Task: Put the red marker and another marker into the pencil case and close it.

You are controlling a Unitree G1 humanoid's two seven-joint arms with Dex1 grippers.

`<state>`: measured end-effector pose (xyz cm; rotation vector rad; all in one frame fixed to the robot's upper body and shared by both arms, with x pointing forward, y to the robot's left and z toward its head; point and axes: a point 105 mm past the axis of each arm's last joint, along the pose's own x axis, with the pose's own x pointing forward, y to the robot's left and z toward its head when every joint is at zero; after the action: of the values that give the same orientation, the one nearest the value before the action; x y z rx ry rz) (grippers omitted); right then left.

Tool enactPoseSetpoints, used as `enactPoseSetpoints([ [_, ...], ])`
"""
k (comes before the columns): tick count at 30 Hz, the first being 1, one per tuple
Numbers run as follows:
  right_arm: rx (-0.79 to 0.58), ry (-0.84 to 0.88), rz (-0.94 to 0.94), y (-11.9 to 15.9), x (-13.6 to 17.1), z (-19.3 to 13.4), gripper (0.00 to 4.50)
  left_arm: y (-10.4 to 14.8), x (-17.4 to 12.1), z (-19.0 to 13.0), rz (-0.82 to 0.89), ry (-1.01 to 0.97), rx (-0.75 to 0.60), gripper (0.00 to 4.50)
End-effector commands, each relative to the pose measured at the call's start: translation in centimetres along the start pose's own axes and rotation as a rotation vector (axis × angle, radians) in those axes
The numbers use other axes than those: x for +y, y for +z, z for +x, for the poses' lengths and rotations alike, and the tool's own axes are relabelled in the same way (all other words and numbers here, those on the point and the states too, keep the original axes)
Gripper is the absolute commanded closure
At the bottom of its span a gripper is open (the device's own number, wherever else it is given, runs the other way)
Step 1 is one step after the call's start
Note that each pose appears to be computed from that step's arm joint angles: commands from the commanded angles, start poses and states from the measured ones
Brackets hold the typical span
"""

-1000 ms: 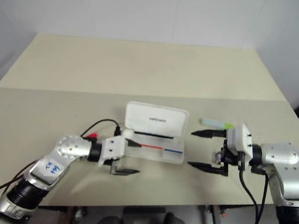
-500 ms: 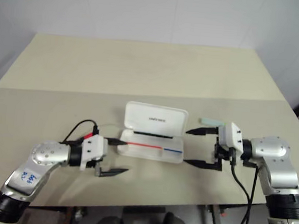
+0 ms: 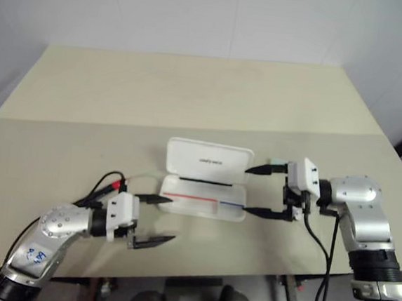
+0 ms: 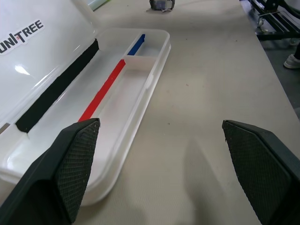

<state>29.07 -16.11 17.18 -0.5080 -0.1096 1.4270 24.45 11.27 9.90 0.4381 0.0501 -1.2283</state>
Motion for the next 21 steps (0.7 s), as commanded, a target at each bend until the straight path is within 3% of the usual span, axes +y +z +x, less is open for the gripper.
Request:
enactPoseSetpoints([
  [1, -0.020, 0.008, -0.044, 0.9, -0.5, 0.2, 0.00, 0.3, -0.1, -0.4, -0.018, 0.002, -0.048, 0.02],
  [10, -0.027, 0.007, -0.051, 1.1, -0.9, 0.5, 0.00, -0.5, -0.6, -0.9, -0.063, 0.050, -0.116, 0.02],
  [17, -0.042, 0.017, -0.046, 1.0, -1.1, 1.0, 0.00, 3.7, 1.0, -2.6, 0.027, 0.155, -0.235, 0.02],
  [21, -0.042, 0.022, -0.043, 0.8, -1.1, 1.1, 0.00, 4.8, 0.7, -3.3, 0.033, 0.160, -0.238, 0.02],
])
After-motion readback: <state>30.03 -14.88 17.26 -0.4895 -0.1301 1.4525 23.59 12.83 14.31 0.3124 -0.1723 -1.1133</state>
